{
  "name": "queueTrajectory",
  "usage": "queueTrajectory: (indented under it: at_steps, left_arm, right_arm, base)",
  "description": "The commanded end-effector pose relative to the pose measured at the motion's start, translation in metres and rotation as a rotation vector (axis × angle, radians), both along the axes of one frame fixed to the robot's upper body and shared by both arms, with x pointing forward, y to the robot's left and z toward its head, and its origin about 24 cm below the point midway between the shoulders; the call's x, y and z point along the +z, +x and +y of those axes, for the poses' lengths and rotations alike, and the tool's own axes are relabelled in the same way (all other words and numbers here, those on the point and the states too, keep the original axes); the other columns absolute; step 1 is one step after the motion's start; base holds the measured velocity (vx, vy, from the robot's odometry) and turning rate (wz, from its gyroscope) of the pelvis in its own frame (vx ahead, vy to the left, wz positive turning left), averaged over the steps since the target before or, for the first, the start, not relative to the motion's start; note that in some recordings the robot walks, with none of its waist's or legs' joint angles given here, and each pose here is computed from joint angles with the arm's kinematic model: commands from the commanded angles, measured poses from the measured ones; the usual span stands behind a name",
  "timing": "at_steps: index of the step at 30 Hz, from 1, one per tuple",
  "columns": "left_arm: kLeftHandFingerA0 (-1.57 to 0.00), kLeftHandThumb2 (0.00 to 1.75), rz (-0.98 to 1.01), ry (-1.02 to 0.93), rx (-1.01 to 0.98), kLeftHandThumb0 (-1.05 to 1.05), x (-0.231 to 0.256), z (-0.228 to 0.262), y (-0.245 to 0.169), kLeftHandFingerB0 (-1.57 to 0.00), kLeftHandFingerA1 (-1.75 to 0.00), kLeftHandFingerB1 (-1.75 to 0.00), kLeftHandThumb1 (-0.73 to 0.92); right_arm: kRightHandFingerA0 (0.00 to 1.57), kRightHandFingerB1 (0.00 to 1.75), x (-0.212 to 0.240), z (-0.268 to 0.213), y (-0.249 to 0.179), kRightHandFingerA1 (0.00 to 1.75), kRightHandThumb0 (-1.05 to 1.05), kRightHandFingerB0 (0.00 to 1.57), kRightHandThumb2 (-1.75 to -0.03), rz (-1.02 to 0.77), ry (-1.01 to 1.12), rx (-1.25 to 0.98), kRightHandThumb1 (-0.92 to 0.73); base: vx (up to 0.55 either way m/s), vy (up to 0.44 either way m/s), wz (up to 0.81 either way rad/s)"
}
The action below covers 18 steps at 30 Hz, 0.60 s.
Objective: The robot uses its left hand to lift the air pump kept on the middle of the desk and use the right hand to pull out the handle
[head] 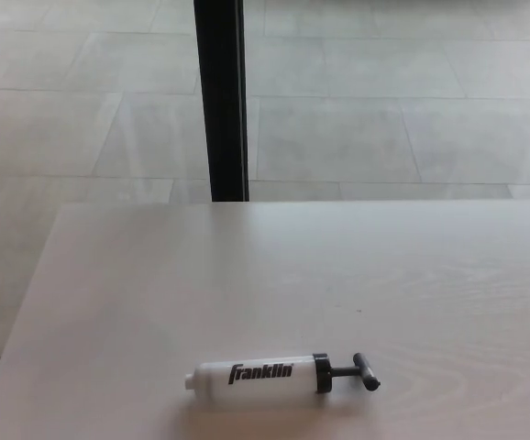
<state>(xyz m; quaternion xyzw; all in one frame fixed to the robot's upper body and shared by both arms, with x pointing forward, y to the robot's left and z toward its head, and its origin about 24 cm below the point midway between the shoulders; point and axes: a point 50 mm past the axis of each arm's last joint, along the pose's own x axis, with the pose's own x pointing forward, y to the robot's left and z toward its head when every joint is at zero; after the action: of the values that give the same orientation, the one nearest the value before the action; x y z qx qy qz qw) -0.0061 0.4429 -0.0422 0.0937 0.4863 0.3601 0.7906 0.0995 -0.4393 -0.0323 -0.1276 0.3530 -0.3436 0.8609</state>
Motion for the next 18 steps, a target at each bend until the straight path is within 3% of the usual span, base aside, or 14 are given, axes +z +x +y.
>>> queueTrajectory:
  at_steps: [1,2,3,4,5,8,9,10,11,12,13,14,17,18]
  left_arm:
    - [-0.61,0.61,-0.127,0.004,-0.002,-0.53,0.011,0.007,0.015,-0.48,-0.57,-0.43,0.71]
    - [-0.53,0.89,-0.142,0.051,-0.028,-0.56,0.02,0.011,0.038,-0.39,-0.62,-0.54,0.56]
    - [-0.52,0.88,-0.208,0.075,-0.061,-0.57,0.028,0.012,0.053,-0.39,-0.64,-0.54,0.54]
    - [-0.54,0.59,-0.226,0.107,-0.134,-0.56,0.037,0.011,0.066,-0.43,-0.51,-0.41,0.71]
    - [-0.55,0.6,-0.271,0.13,-0.185,-0.58,0.046,0.01,0.081,-0.51,-0.55,-0.45,0.68]
    - [-0.45,0.6,-0.402,0.196,-0.35,-0.64,0.082,-0.002,0.14,-0.44,-0.51,-0.43,0.68]
    - [-0.46,0.6,-0.445,0.222,-0.392,-0.64,0.095,-0.009,0.159,-0.44,-0.53,-0.43,0.67]
    - [-0.39,0.7,-0.466,0.261,-0.495,-0.77,0.118,-0.025,0.187,-0.38,-0.6,-0.46,0.59]
    - [-0.38,0.65,-0.478,0.293,-0.572,-0.76,0.133,-0.036,0.203,-0.35,-0.55,-0.41,0.65]
    - [-0.36,0.63,-0.494,0.32,-0.642,-0.74,0.146,-0.047,0.217,-0.35,-0.55,-0.4,0.64]
    - [-0.36,0.63,-0.509,0.326,-0.668,-0.74,0.154,-0.053,0.225,-0.35,-0.55,-0.4,0.64]
    - [-0.38,0.63,-0.532,0.413,-0.801,-0.73,0.175,-0.075,0.246,-0.35,-0.51,-0.4,0.66]
    - [-0.36,0.63,-0.586,0.43,-0.873,-0.72,0.191,-0.101,0.267,-0.36,-0.46,-0.39,0.66]
    - [-0.37,0.61,-0.62,0.434,-0.91,-0.71,0.2,-0.114,0.278,-0.33,-0.47,-0.39,0.66]
  right_arm:
    - [0.25,0.35,0.02,-0.013,0.007,0.62,-0.82,0.14,-0.64,-0.138,-0.03,-0.038,-0.78]
    - [0.28,0.34,0.028,-0.019,0.011,0.61,-0.77,0.13,-0.64,-0.179,-0.04,-0.068,-0.78]
    - [0.23,0.41,0.035,-0.022,0.017,0.64,-0.77,0.04,-0.98,-0.254,-0.014,-0.07,-0.61]
    - [0.25,0.4,0.039,-0.023,0.021,0.63,-0.83,0.07,-0.97,-0.268,-0.033,-0.074,-0.63]
    - [0.23,0.38,0.046,-0.025,0.026,0.61,-0.88,0.07,-0.99,-0.285,-0.053,-0.063,-0.64]
    - [0.19,0.44,0.068,-0.029,0.05,0.59,-0.81,0.06,-0.98,-0.371,-0.1,-0.037,-0.6]
    - [0.25,0.35,0.076,-0.029,0.059,0.56,-0.81,0.15,-0.63,-0.405,-0.116,-0.028,-0.77]
    - [0.19,0.37,0.089,-0.029,0.073,0.56,-0.84,0.1,-0.65,-0.431,-0.154,0.024,-0.82]
    - [0.07,0.41,0.099,-0.027,0.083,0.64,-0.88,0.03,-0.65,-0.456,-0.173,0.064,-0.83]
    - [0.1,0.49,0.108,-0.024,0.094,0.96,-0.94,0.02,-0.65,-0.488,-0.19,0.107,-0.85]
    - [0.1,0.49,0.113,-0.022,0.1,0.96,-0.94,0.02,-0.65,-0.499,-0.205,0.13,-0.85]
    - [0.24,0.47,0.127,-0.012,0.118,0.89,-0.98,0.02,-1.12,-0.56,-0.235,0.212,-0.69]
    - [0.24,0.52,0.14,0.003,0.14,0.9,-1.05,0.0,-1.2,-0.616,-0.241,0.316,-0.7]
    - [0.0,0.55,0.147,0.012,0.151,1.12,-1.05,0.0,-0.71,-0.637,-0.257,0.378,-0.92]
  base:
    - [0.0,0.0,0.0]
    - [0.0,0.0,0.0]
    - [0.0,0.0,0.0]
    - [0.0,0.0,0.0]
    - [0.0,0.0,0.0]
    - [0.0,0.0,0.0]
    - [0.0,0.0,0.0]
    - [0.0,0.0,0.0]
    - [0.0,0.0,0.0]
    - [0.0,0.0,0.0]
    - [0.0,0.0,0.0]
    - [0.0,0.0,0.0]
    - [0.0,0.0,0.0]
    - [0.0,0.0,0.0]
